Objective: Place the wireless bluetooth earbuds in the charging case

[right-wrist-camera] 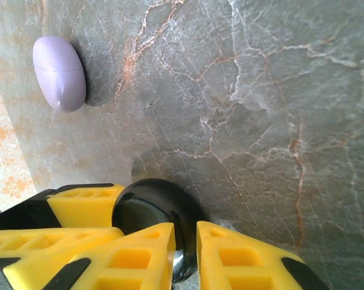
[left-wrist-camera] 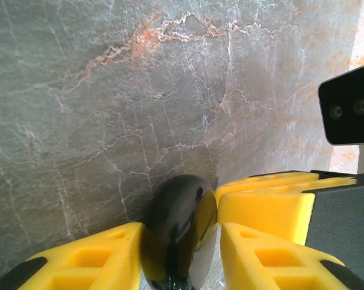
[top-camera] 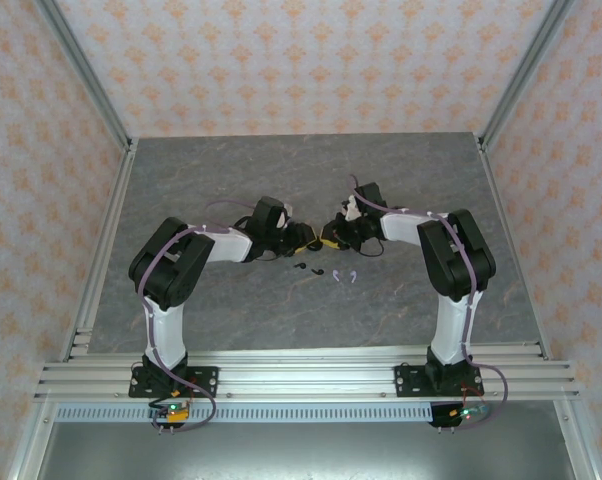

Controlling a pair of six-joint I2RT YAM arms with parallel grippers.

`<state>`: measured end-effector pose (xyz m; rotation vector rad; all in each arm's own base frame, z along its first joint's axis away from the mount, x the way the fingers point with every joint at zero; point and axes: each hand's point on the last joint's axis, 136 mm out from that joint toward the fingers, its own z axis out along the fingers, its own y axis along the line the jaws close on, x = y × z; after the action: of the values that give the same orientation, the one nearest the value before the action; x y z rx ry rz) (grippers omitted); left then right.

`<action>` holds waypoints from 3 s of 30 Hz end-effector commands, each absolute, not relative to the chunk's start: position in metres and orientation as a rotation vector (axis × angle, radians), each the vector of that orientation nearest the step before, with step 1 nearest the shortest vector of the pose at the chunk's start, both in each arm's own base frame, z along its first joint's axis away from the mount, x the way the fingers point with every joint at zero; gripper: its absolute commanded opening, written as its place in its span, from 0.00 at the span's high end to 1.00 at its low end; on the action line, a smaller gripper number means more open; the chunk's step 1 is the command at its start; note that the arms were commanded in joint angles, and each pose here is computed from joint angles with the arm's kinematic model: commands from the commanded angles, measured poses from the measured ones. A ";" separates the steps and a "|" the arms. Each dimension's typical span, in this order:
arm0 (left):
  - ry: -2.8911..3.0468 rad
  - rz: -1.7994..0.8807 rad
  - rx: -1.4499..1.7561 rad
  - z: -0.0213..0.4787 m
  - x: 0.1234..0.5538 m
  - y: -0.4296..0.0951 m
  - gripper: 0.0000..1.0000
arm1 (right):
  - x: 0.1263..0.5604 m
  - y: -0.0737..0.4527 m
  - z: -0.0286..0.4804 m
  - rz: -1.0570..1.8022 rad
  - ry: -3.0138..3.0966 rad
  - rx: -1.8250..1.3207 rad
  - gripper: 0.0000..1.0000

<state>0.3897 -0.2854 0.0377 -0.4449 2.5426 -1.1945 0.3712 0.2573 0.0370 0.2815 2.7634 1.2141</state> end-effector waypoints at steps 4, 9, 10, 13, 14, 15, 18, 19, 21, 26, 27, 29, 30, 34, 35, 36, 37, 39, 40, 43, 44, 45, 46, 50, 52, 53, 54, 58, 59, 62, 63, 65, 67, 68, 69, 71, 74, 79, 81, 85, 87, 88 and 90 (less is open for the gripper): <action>2.533 -1.240 -0.410 0.037 0.386 -0.297 0.62 | 0.366 0.261 0.031 1.254 2.778 0.290 0.82; 2.536 -1.237 -0.423 0.033 0.386 -0.296 0.62 | 0.365 0.261 0.030 1.255 2.783 0.297 0.82; 2.535 -1.237 -0.426 0.033 0.386 -0.296 0.63 | 0.365 0.261 0.030 1.256 2.784 0.298 0.82; 2.530 -1.249 -0.431 0.033 0.387 -0.297 0.64 | 0.366 0.261 0.030 1.256 2.784 0.297 0.82; 2.525 -1.256 -0.431 0.034 0.388 -0.298 0.64 | 0.365 0.261 0.030 1.259 2.787 0.299 0.82; 2.523 -1.260 -0.432 0.035 0.388 -0.299 0.65 | 0.365 0.261 0.030 1.260 2.786 0.298 0.82; 2.522 -1.255 -0.437 0.034 0.389 -0.298 0.72 | 0.365 0.260 0.030 1.251 2.786 0.300 0.82; 2.525 -1.250 -0.439 0.034 0.388 -0.297 0.73 | 0.365 0.259 0.030 1.247 2.786 0.302 0.82; 2.523 -1.238 -0.439 0.035 0.388 -0.296 0.75 | 0.366 0.256 0.032 1.223 2.780 0.307 0.82; 2.523 -1.195 -0.408 0.044 0.387 -0.288 0.78 | 0.366 0.242 0.044 1.159 2.750 0.306 0.80; 2.519 -1.190 -0.398 0.048 0.387 -0.287 0.78 | 0.366 0.239 0.047 1.148 2.743 0.299 0.80; 2.520 -1.177 -0.366 0.053 0.386 -0.283 0.78 | 0.366 0.234 0.055 1.129 2.725 0.271 0.78; 2.501 -1.184 -0.342 0.062 0.387 -0.282 0.78 | 0.366 0.232 0.060 1.127 2.713 0.255 0.77; 2.467 -1.206 -0.215 0.084 0.386 -0.278 0.79 | 0.364 0.222 0.082 1.123 2.650 0.162 0.73; 2.447 -1.220 -0.180 0.092 0.386 -0.276 0.79 | 0.363 0.220 0.089 1.132 2.630 0.121 0.72; 2.430 -1.235 -0.148 0.100 0.386 -0.275 0.79 | 0.361 0.218 0.096 1.139 2.612 0.086 0.71; 2.406 -1.251 -0.113 0.109 0.386 -0.273 0.79 | 0.360 0.217 0.106 1.152 2.584 0.042 0.70; 2.365 -1.279 -0.042 0.127 0.386 -0.270 0.79 | 0.354 0.218 0.126 1.180 2.527 -0.059 0.67; 2.341 -1.289 0.002 0.137 0.384 -0.268 0.79 | 0.351 0.219 0.138 1.186 2.494 -0.118 0.66; 2.263 -1.324 0.145 0.170 0.376 -0.268 0.79 | 0.338 0.223 0.178 1.230 2.380 -0.275 0.61; 2.240 -1.333 0.201 0.182 0.372 -0.270 0.79 | 0.333 0.225 0.190 1.249 2.343 -0.317 0.60; 2.219 -1.345 0.236 0.193 0.368 -0.271 0.79 | 0.329 0.226 0.199 1.261 2.315 -0.348 0.59; 2.180 -1.344 0.301 0.204 0.364 -0.271 0.79 | 0.325 0.227 0.209 1.281 2.285 -0.379 0.57; 2.076 -1.365 0.424 0.239 0.349 -0.273 0.79 | 0.312 0.234 0.234 1.367 2.210 -0.468 0.55; 2.034 -1.385 0.467 0.251 0.342 -0.274 0.79 | 0.305 0.240 0.244 1.408 2.177 -0.522 0.54; 2.016 -1.396 0.482 0.256 0.340 -0.274 0.79 | 0.302 0.243 0.247 1.416 2.166 -0.551 0.54; 1.999 -1.408 0.497 0.260 0.337 -0.275 0.80 | 0.299 0.246 0.250 1.427 2.158 -0.575 0.54; 1.961 -1.434 0.554 0.272 0.328 -0.280 0.79 | 0.288 0.258 0.262 1.468 2.112 -0.666 0.54; 1.955 -1.436 0.562 0.273 0.326 -0.280 0.79 | 0.286 0.260 0.265 1.474 2.097 -0.685 0.54; 1.938 -1.443 0.586 0.279 0.321 -0.283 0.79 | 0.284 0.264 0.268 1.481 2.086 -0.709 0.54; 1.932 -1.446 0.592 0.280 0.320 -0.283 0.79 | 0.284 0.265 0.268 1.484 2.086 -0.712 0.54; 1.924 -1.451 0.606 0.283 0.316 -0.285 0.79 | 0.285 0.267 0.269 1.484 2.085 -0.720 0.54; 1.917 -1.453 0.621 0.284 0.313 -0.288 0.79 | 0.286 0.269 0.267 1.489 2.093 -0.722 0.54; 1.914 -1.455 0.627 0.285 0.311 -0.289 0.79 | 0.286 0.269 0.266 1.491 2.095 -0.723 0.54; 1.913 -1.457 0.636 0.284 0.309 -0.291 0.79 | 0.287 0.270 0.266 1.493 2.096 -0.727 0.54; 1.914 -1.461 0.646 0.283 0.308 -0.294 0.80 | 0.287 0.271 0.265 1.496 2.095 -0.729 0.54; 1.914 -1.467 0.653 0.283 0.306 -0.296 0.80 | 0.287 0.272 0.265 1.495 2.094 -0.732 0.55; 1.909 -1.471 0.663 0.285 0.304 -0.299 0.80 | 0.284 0.274 0.268 1.523 2.082 -0.754 0.60; 1.906 -1.472 0.666 0.285 0.304 -0.299 0.80 | 0.282 0.275 0.268 1.535 2.080 -0.762 0.61; 1.906 -1.476 0.663 0.287 0.304 -0.301 0.80 | 0.277 0.278 0.269 1.553 2.069 -0.790 0.66; 1.900 -1.478 0.663 0.288 0.303 -0.301 0.80 | 0.274 0.279 0.271 1.571 2.058 -0.807 0.68; 1.899 -1.481 0.659 0.288 0.303 -0.301 0.80 | 0.274 0.279 0.272 1.572 2.056 -0.809 0.69; 1.897 -1.485 0.651 0.289 0.304 -0.301 0.79 | 0.273 0.279 0.273 1.572 2.048 -0.815 0.72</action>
<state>0.3134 -0.2919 0.2570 0.5678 2.0094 -1.4632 0.2827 0.2686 0.2561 -0.7114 2.1311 1.5252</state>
